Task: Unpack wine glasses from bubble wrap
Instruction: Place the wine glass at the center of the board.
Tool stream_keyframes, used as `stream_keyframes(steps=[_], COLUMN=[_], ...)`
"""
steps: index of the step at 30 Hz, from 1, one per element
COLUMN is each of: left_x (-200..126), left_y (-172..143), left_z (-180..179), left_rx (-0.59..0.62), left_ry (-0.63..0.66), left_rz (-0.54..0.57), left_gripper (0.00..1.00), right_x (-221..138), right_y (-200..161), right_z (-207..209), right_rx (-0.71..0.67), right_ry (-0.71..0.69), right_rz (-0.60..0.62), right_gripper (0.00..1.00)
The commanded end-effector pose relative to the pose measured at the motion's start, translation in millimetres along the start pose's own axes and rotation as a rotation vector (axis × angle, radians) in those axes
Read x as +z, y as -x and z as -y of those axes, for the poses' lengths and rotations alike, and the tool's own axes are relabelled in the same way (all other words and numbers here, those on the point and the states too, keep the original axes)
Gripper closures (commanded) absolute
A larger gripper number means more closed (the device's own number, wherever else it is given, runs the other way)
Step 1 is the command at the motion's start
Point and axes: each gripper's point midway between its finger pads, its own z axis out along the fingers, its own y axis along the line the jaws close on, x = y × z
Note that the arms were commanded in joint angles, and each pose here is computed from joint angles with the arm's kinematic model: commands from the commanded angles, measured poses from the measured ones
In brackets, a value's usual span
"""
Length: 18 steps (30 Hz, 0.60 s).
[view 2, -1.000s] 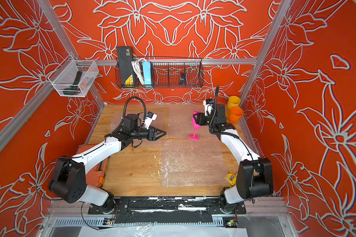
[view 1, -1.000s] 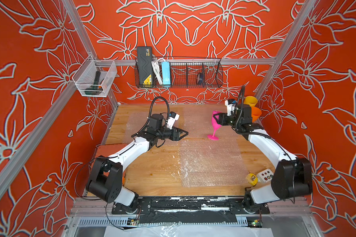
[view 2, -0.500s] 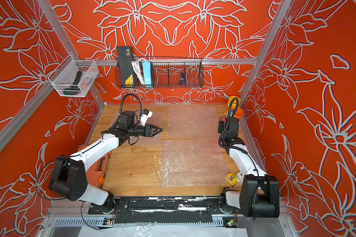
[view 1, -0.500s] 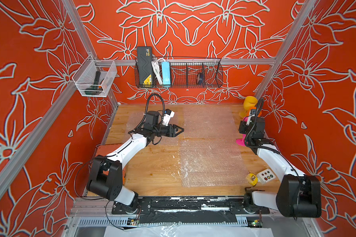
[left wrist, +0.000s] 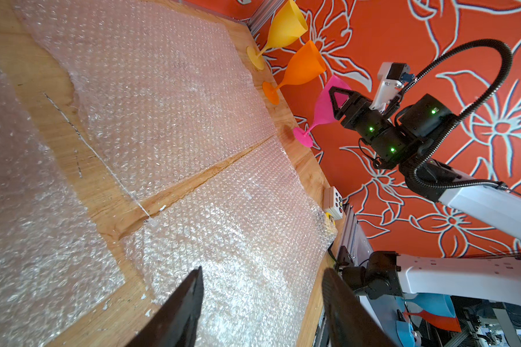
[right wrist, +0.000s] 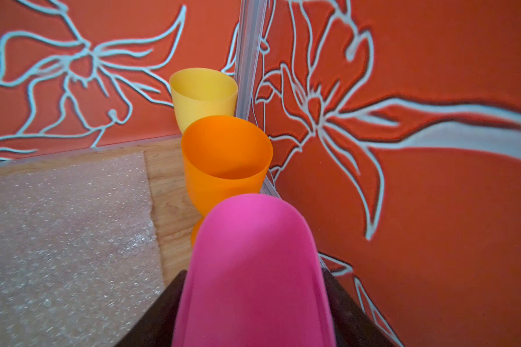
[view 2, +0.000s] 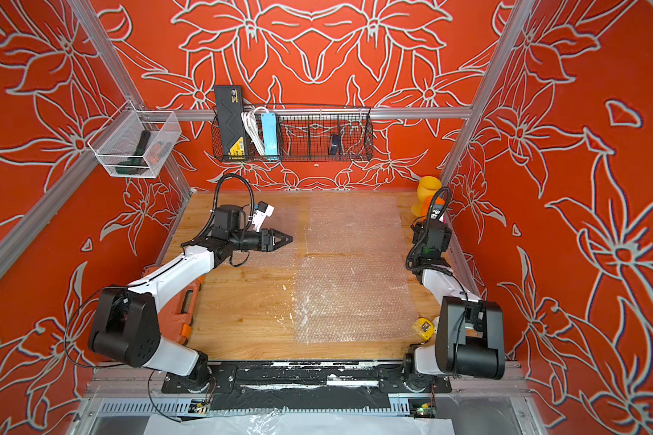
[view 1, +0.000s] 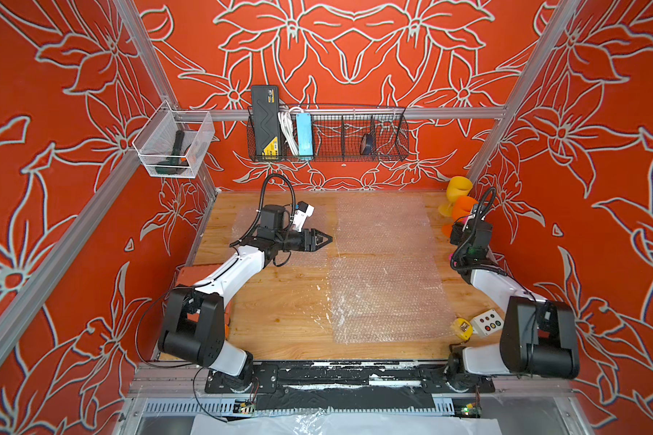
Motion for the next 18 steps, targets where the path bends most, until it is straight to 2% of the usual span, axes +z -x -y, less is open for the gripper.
stream_keyframes(steps=[1, 10, 18], left_x=[0.4, 0.4, -0.6], left_y=[0.3, 0.2, -3.1], left_z=[2.0, 2.1, 2.4], left_rx=[0.004, 0.005, 0.007], left_ry=[-0.023, -0.025, -0.024], left_rz=[-0.001, -0.003, -0.009], left_gripper=[0.38, 0.38, 0.38], right_x=[3.7, 3.5, 8.3], right_y=[-0.2, -27.3, -29.6], right_z=[8.3, 10.5, 7.7], right_rx=[0.036, 0.064, 0.051], right_ry=[-0.021, -0.005, 0.013], right_rz=[0.024, -0.01, -0.044], right_gripper=[0.35, 0.34, 0.3])
